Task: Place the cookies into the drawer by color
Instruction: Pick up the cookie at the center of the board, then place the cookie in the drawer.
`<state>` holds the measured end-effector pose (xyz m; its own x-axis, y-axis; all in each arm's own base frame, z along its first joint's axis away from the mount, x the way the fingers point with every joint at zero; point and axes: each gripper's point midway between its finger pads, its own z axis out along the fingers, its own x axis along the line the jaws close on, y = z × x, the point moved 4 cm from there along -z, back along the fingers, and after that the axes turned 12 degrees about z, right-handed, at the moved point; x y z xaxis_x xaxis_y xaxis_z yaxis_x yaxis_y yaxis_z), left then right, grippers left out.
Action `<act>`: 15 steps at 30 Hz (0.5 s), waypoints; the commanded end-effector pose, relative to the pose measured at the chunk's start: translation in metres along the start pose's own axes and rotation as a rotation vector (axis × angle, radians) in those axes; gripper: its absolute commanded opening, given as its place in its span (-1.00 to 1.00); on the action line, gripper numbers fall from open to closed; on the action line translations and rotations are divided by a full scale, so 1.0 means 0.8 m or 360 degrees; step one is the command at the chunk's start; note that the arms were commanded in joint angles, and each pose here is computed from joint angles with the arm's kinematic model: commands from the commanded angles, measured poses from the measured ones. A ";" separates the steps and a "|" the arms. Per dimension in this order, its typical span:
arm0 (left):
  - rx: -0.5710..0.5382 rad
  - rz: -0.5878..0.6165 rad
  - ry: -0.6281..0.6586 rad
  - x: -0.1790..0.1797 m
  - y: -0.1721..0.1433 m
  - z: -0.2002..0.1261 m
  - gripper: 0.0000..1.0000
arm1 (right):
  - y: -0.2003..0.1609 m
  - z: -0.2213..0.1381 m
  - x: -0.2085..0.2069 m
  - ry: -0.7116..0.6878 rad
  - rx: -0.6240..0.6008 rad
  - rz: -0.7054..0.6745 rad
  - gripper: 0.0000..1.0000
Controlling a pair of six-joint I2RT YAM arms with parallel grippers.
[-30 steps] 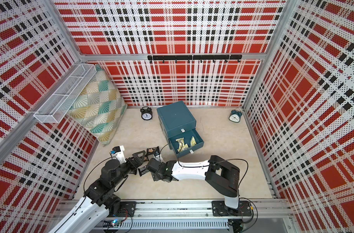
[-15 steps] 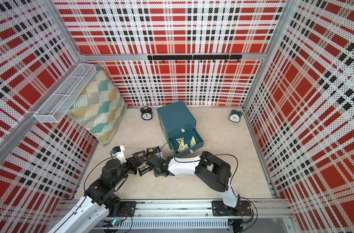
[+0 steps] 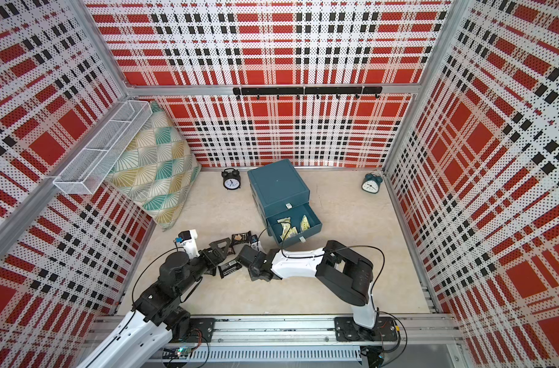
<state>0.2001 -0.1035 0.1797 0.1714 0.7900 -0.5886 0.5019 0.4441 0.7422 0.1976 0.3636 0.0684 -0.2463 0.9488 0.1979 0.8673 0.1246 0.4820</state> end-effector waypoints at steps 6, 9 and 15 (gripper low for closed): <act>-0.0067 0.0033 -0.0361 -0.055 0.021 -0.010 0.98 | 0.040 -0.081 0.009 0.0227 -0.0214 0.0026 -0.19; -0.0067 0.0042 -0.0470 -0.074 0.025 -0.011 0.98 | 0.051 -0.108 0.007 0.0281 -0.0283 0.0031 -0.18; -0.0057 0.0124 -0.0580 -0.112 0.026 -0.011 0.98 | 0.072 -0.152 -0.014 0.0346 -0.0385 0.0069 -0.17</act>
<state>0.1883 -0.1519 0.2186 0.4227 0.6567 -0.6246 0.5150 0.3930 0.7618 0.1931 0.3373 0.1852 -0.3175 0.8659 0.3865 0.7794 0.0061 0.6265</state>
